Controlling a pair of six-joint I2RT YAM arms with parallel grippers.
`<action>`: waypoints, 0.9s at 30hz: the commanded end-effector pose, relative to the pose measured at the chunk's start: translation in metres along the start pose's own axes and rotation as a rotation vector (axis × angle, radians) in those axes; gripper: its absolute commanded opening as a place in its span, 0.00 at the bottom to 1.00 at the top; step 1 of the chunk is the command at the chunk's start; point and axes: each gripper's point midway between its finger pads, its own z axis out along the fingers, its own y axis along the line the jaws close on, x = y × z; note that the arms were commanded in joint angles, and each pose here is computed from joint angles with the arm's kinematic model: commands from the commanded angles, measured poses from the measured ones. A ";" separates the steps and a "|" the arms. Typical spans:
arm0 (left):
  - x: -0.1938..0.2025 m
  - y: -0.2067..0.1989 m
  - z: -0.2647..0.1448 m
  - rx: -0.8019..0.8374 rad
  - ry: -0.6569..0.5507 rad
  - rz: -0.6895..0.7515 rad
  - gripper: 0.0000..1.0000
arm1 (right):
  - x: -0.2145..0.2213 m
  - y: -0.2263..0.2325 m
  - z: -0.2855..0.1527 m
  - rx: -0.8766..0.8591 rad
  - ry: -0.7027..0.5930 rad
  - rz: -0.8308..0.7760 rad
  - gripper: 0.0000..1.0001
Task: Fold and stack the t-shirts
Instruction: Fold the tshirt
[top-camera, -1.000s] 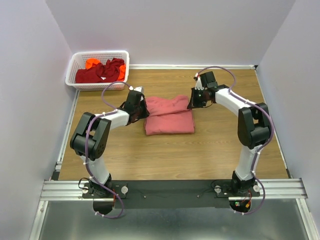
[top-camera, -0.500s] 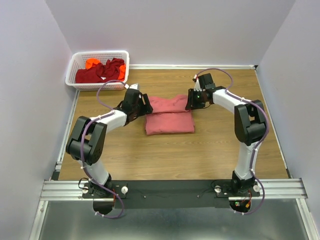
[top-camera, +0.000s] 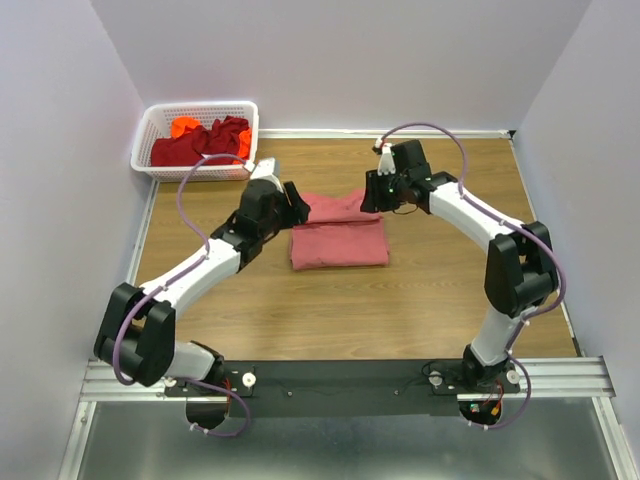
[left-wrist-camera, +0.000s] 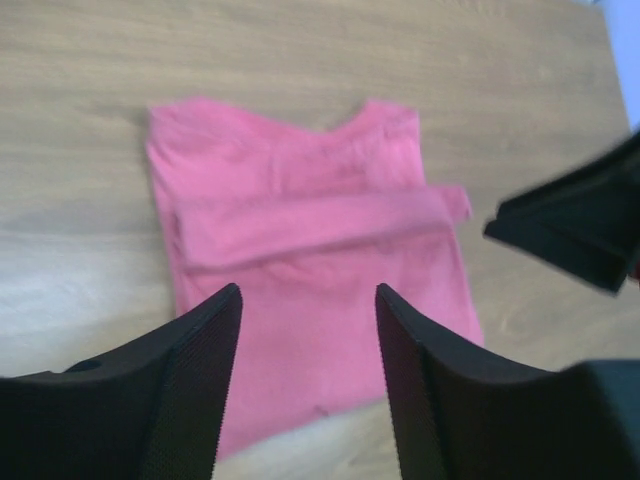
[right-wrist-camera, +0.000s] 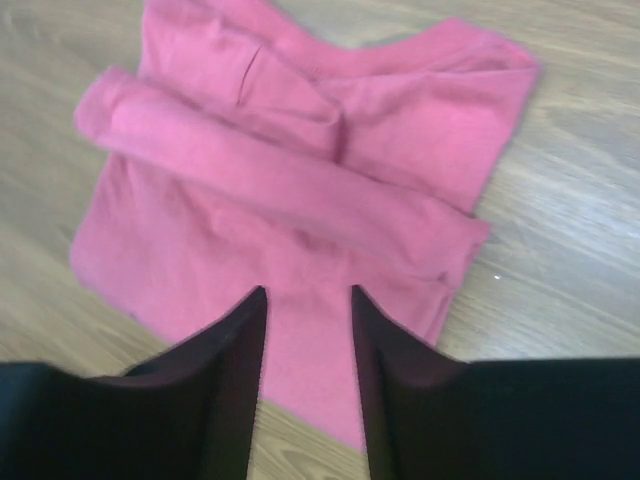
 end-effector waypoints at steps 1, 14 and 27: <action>0.060 0.004 -0.001 -0.008 0.133 0.034 0.57 | 0.037 0.007 0.016 -0.058 0.108 -0.015 0.37; 0.138 0.016 0.012 0.006 0.341 0.098 0.42 | 0.018 -0.018 0.076 0.016 0.160 -0.062 0.27; 0.116 0.019 0.009 -0.020 0.296 0.087 0.43 | -0.075 -0.043 0.097 0.153 -0.037 -0.057 0.33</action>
